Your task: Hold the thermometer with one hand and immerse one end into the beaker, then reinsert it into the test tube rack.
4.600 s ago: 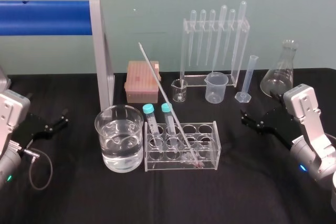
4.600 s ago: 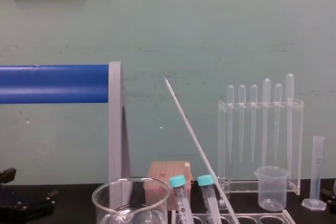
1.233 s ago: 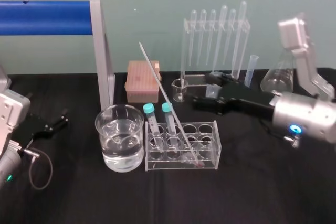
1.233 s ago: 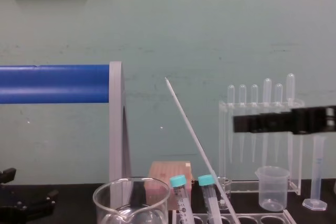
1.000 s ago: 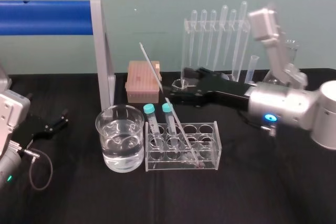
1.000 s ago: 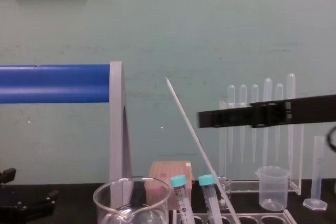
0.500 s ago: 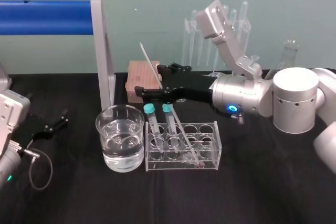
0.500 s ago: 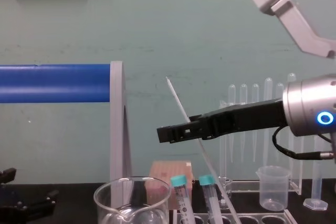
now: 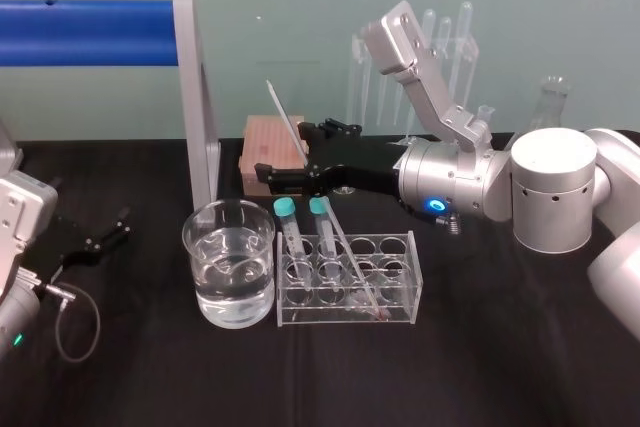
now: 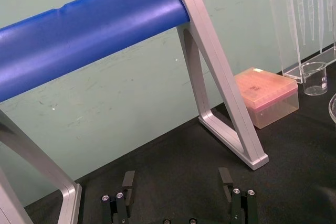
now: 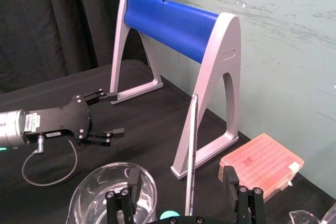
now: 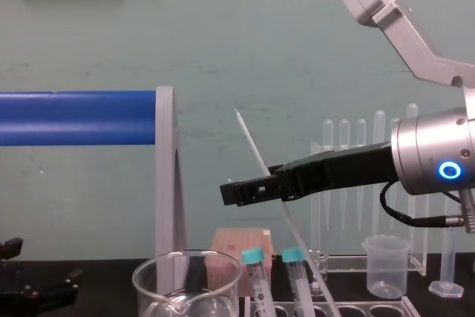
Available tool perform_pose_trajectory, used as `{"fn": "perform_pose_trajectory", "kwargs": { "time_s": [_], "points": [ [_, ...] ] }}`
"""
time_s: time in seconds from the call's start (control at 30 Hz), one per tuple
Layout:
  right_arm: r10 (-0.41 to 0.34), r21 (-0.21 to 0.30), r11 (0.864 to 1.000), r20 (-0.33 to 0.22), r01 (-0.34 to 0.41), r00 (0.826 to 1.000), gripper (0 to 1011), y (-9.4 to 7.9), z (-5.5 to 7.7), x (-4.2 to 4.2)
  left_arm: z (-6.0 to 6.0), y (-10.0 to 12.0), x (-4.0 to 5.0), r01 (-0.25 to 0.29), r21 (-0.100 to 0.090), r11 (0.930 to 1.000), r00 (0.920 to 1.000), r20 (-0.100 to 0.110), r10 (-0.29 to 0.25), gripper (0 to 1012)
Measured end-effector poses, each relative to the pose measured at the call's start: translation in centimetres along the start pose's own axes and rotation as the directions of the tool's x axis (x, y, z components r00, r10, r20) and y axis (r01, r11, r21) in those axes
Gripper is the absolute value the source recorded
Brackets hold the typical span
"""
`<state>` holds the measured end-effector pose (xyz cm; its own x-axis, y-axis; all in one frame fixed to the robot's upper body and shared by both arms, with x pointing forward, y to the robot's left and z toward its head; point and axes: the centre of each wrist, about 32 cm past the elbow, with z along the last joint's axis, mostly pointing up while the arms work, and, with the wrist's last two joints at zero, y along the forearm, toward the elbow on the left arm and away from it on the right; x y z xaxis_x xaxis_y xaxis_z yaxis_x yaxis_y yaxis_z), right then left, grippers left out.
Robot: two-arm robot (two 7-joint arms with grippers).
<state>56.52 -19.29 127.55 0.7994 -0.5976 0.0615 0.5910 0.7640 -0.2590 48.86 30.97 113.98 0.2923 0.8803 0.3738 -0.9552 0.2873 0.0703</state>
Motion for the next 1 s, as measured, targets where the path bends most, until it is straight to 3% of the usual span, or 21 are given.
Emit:
{"fn": "perform_pose_trajectory", "kwargs": {
  "time_s": [0.23, 1.0],
  "points": [
    [0.0, 0.001, 1.0, 0.0, 0.0, 1.0, 938, -0.01, 0.02, 0.02, 0.0, 0.0, 0.0, 0.0, 0.0, 1.0, 1.0, 0.0, 0.0, 1008],
    [0.002, 0.002, 1.0, -0.001, -0.002, 1.0, 244, 0.0, 0.05, 0.02, 0.0, 0.0, 0.0, 0.0, 0.0, 1.0, 1.0, 0.0, 0.0, 1008]
  ]
}}
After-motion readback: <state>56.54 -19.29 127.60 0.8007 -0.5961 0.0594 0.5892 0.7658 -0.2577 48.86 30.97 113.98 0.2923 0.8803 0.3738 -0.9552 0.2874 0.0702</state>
